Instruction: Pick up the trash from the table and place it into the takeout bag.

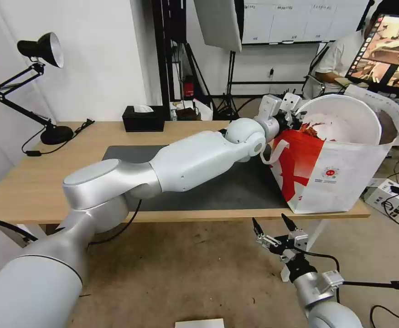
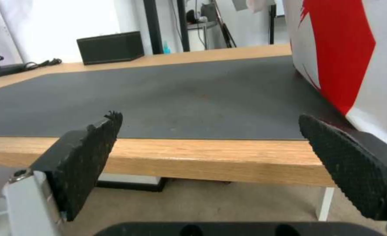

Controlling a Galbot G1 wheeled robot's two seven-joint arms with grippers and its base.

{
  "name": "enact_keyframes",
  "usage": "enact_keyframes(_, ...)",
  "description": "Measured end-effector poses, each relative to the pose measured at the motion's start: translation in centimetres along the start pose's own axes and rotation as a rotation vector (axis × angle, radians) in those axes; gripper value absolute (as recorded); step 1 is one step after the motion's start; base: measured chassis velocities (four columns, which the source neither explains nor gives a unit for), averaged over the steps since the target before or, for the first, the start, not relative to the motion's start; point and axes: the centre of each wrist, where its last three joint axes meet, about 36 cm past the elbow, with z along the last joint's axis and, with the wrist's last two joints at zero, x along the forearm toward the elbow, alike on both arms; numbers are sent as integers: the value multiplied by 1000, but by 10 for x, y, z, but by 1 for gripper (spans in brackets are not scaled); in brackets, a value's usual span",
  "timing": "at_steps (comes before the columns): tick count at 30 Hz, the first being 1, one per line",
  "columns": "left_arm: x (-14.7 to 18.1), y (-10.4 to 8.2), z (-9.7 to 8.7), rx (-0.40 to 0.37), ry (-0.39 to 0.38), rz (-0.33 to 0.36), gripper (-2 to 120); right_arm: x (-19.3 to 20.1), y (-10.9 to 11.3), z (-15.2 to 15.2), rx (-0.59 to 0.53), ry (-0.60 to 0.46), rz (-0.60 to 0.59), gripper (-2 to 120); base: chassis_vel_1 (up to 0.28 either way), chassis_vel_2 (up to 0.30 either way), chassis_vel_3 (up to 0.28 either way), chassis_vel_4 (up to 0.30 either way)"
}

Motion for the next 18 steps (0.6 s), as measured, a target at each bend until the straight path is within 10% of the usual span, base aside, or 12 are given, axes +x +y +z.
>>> enact_keyframes(6,5,-4,-9,72,23,131,40,0,0,0,0,0,0,100,0,0,0,0)
enact_keyframes(18,2,-3,-16,95,0,122,81,0,0,0,0,0,0,100,0,0,0,0)
